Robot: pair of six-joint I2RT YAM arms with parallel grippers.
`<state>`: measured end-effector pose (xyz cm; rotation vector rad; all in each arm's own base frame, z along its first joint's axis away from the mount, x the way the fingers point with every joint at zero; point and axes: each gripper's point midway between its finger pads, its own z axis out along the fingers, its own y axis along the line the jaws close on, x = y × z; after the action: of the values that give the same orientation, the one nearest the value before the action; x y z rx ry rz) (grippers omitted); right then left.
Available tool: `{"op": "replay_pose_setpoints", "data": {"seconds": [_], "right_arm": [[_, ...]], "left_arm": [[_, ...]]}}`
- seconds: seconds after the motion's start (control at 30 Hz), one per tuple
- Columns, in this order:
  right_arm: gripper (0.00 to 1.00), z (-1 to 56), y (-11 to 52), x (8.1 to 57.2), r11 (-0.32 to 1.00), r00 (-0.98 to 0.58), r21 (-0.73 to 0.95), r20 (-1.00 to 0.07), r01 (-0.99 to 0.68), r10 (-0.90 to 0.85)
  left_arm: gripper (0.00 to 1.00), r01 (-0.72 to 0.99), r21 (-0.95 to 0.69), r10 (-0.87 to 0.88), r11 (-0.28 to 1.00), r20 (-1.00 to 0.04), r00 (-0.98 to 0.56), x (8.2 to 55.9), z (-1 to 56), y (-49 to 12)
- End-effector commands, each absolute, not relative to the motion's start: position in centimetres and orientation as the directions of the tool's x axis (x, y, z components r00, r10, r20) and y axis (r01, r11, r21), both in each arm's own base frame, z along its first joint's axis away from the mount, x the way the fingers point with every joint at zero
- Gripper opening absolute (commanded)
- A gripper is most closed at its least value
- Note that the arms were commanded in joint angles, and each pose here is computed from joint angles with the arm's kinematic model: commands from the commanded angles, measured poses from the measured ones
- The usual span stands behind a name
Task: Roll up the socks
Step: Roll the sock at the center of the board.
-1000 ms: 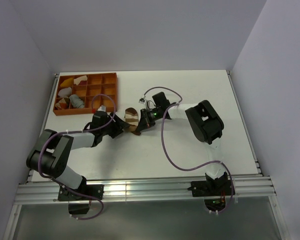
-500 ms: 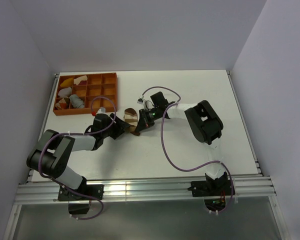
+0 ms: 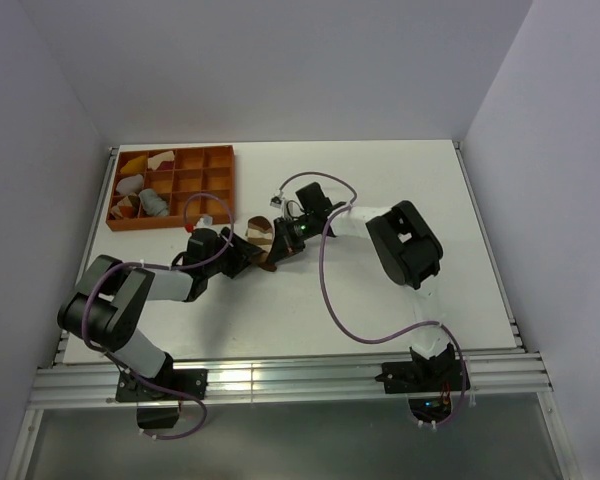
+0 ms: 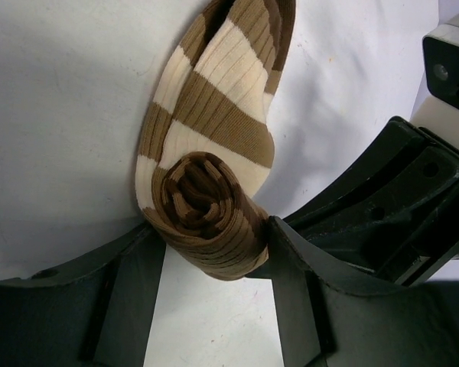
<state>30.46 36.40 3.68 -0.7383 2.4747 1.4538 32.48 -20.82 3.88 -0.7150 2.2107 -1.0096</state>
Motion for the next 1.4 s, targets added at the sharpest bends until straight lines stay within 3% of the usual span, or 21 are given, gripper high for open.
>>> {"op": "replay_pose_setpoints", "data": {"seconds": [0.0, 0.13, 0.17, 0.33, 0.43, 0.53, 0.67, 0.77, 0.97, 1.13, 1.37], "right_arm": [[0.00, 2.8, 37.3, 30.7, 0.411, -0.851, 0.751, -0.397, -0.517, -0.344], [0.00, 2.7, 37.8, 30.2, 0.411, -0.845, 0.744, -0.407, -0.527, -0.348], [0.00, 2.6, 37.8, 30.1, 0.413, -0.845, 0.743, -0.406, -0.526, -0.347], [0.00, 3.5, 37.6, 30.2, 0.417, -0.834, 0.724, -0.446, -0.549, -0.325], [0.00, 5.1, 37.3, 30.2, 0.421, -0.816, 0.699, -0.489, -0.578, -0.308], [0.01, 7.0, 36.5, 30.6, 0.449, -0.795, 0.659, -0.544, -0.603, -0.270], [0.27, 9.9, 34.6, 31.9, 0.514, -0.758, 0.601, -0.631, -0.612, -0.165], [0.35, 10.8, 32.9, 33.2, 0.584, -0.714, 0.527, -0.688, -0.617, -0.134], [0.40, 12.9, 30.4, 35.6, 0.669, -0.657, 0.474, -0.753, -0.573, -0.029], [0.40, 11.2, 30.2, 39.4, 0.747, -0.662, 0.432, -0.749, -0.506, -0.016], [0.40, 7.8, 31.5, 41.3, 0.747, -0.684, 0.445, -0.729, -0.493, -0.017]], "left_arm": [[0.59, -0.255, -0.756, -0.639, 0.603, -0.266, -0.722, 30.7, 1.7, -20.9], [0.43, -0.269, -0.743, -0.636, 0.614, -0.262, -0.726, 30.6, 1.3, -20.7], [0.33, -0.273, -0.737, -0.633, 0.619, -0.262, -0.728, 30.6, 1.2, -20.7], [0.08, -0.280, -0.709, -0.612, 0.648, -0.264, -0.746, 30.5, 0.7, -20.6], [0.00, -0.265, -0.692, -0.584, 0.672, -0.274, -0.764, 30.7, 0.7, -20.6], [0.00, -0.251, -0.650, -0.535, 0.717, -0.283, -0.796, 30.9, 0.5, -20.6], [0.00, -0.206, -0.631, -0.465, 0.748, -0.276, -0.841, 31.4, 0.6, -21.5], [0.00, -0.164, -0.640, -0.404, 0.750, -0.248, -0.880, 31.4, 0.5, -23.1], [0.00, -0.127, -0.616, -0.333, 0.778, -0.231, -0.914, 30.6, 0.1, -24.0], [0.00, -0.102, -0.620, -0.303, 0.778, -0.227, -0.926, 30.1, 0.4, -24.1], [0.00, -0.065, -0.640, -0.270, 0.766, -0.228, -0.936, 29.6, 0.9, -24.5]]}}
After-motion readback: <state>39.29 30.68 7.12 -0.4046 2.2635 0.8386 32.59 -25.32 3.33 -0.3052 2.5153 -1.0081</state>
